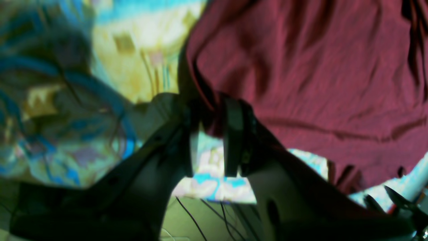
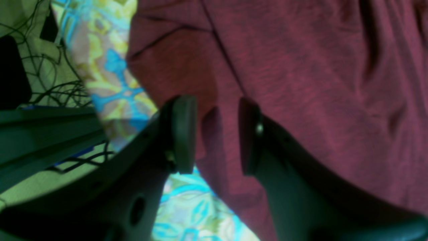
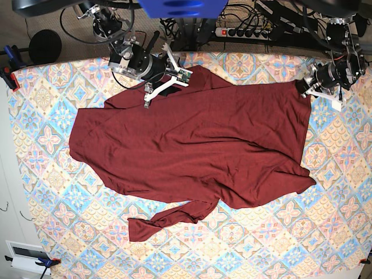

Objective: Layout the t-shirt on the table in an organized manner, then fold the t-shirt properly
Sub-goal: 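Move the left gripper beside the right gripper at the collar end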

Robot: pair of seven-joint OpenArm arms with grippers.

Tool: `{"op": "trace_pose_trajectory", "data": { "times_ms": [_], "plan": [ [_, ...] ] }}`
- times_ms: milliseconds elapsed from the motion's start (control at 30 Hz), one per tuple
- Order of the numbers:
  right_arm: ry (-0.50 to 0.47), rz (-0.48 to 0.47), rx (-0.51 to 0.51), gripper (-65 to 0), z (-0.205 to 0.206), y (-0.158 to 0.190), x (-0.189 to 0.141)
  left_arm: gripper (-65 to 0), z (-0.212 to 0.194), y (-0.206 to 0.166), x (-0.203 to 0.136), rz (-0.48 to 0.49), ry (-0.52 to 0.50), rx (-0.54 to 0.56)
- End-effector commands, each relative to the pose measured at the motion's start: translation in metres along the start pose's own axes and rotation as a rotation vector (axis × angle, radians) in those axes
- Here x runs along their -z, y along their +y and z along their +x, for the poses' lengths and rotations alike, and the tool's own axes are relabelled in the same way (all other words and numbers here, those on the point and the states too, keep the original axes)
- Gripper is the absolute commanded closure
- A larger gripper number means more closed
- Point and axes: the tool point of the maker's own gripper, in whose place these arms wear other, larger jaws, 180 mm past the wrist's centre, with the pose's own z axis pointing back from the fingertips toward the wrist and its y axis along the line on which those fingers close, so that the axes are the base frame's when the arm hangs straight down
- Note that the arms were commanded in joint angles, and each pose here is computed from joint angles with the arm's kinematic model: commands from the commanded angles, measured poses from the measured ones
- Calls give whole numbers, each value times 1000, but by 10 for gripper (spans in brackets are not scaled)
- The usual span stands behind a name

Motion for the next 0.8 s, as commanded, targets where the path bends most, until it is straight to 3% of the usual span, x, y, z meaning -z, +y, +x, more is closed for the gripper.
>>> {"op": "trace_pose_trajectory", "data": {
  "times_ms": [0,133,400,667,767],
  "plan": [
    [-36,-18,4,-207,8,-6,-3,-138,-4,3,-4,9,32,5],
    [-39,-19,3,-207,9,-7,-3,-138,-13,-5,-9,-50,57,-14],
    [-40,-23,2,-207,9,-9,-3,-137,-41,-48,-33,-161,76,99],
    [-25,-71,4,-204,3,-29,-8,-137,-102,-95,-13,-293,206,101],
    [1,-125,39,-204,-11,-48,-15,-137,-129,-131,-1,-372,283,145]
  ]
}}
